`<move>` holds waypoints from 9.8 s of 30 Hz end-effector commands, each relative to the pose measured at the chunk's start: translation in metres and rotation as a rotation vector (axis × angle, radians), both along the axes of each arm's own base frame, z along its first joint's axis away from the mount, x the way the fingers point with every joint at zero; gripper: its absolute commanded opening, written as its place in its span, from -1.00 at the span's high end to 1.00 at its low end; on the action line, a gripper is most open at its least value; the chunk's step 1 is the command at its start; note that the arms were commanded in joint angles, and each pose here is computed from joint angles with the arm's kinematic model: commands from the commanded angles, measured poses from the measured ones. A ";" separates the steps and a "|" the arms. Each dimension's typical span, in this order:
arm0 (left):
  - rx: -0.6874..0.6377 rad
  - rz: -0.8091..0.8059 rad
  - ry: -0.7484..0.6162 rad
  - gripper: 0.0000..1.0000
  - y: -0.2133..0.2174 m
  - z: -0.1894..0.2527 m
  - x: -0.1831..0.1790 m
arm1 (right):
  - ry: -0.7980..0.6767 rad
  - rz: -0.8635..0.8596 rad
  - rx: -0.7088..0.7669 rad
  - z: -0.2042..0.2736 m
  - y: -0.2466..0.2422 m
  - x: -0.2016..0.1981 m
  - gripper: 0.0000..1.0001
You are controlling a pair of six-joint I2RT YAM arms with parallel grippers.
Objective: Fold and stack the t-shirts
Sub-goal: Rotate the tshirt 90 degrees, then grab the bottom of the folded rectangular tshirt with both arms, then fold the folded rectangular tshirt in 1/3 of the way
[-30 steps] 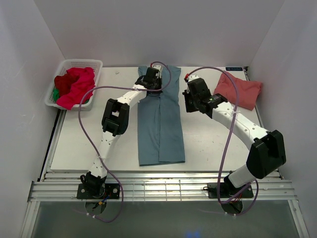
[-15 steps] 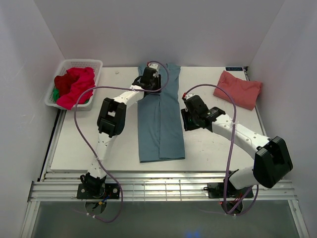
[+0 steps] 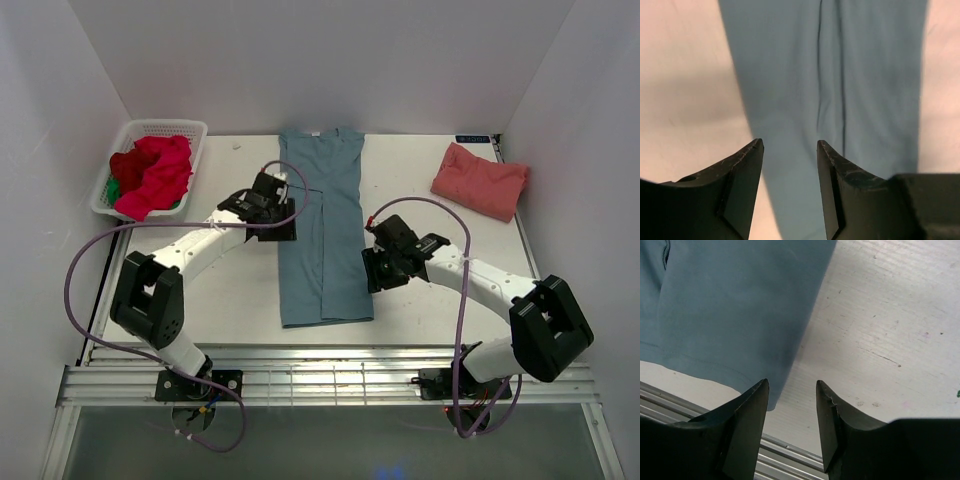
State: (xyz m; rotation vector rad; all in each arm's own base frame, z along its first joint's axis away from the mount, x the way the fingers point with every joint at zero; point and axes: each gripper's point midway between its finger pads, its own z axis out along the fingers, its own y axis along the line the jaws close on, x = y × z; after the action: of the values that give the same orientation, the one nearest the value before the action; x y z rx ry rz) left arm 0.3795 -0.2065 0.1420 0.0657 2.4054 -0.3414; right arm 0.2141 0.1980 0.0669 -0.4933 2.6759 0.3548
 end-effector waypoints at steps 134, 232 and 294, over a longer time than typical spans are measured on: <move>0.031 0.074 0.032 1.00 0.014 -0.065 0.152 | -0.369 0.010 -0.172 0.020 0.048 0.320 0.76; -0.076 -0.400 0.348 1.00 -0.088 -0.128 -0.094 | -0.130 0.163 0.323 0.046 0.093 0.160 0.84; 0.200 -0.030 -0.144 -0.05 -0.022 0.003 -0.009 | -0.301 0.027 0.068 0.072 0.060 0.223 -0.23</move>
State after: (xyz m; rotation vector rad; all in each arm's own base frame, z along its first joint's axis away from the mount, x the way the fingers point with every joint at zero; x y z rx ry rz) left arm 0.3610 -0.2661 0.1277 0.2784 2.3487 -0.3227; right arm 0.4758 0.2686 0.1550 -0.4588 2.2551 0.3230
